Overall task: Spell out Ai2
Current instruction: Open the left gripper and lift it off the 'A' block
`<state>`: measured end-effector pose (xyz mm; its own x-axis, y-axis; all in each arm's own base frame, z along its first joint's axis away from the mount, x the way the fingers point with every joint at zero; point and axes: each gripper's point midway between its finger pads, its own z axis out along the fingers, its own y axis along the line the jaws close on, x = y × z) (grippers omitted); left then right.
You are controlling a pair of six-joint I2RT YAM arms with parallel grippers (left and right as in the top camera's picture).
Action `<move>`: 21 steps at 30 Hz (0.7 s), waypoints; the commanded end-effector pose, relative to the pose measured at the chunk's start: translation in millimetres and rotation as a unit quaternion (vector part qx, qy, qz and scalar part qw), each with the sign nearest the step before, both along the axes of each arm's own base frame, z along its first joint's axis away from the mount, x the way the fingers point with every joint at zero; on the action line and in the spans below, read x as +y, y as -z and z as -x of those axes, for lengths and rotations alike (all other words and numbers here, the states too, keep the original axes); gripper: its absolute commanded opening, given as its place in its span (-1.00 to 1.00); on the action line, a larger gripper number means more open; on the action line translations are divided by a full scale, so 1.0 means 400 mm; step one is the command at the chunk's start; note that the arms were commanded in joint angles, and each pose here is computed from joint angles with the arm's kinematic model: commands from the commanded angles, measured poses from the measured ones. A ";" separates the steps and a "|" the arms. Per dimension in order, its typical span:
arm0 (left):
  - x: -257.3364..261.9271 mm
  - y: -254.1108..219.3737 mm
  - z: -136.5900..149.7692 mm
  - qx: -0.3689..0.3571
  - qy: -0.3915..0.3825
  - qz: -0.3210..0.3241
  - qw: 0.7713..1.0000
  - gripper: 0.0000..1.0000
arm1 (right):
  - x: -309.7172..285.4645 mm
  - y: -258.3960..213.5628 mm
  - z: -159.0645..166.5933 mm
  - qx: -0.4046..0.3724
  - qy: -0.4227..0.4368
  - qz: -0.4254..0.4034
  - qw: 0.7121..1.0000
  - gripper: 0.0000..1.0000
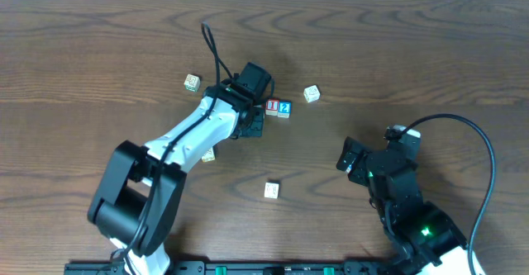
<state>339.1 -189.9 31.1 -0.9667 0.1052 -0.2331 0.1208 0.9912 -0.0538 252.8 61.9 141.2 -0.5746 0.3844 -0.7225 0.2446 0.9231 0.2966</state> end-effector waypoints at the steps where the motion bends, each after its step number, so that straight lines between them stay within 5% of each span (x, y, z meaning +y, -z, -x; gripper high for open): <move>1: -0.024 0.018 0.005 0.018 -0.004 0.026 1.000 -0.89 | 0.001 0.000 0.001 -0.001 0.002 0.000 1.000 0.98; 21: -0.073 0.060 -0.032 0.003 0.002 0.058 0.998 -0.89 | 0.001 0.000 0.001 -0.001 0.002 0.000 1.000 0.99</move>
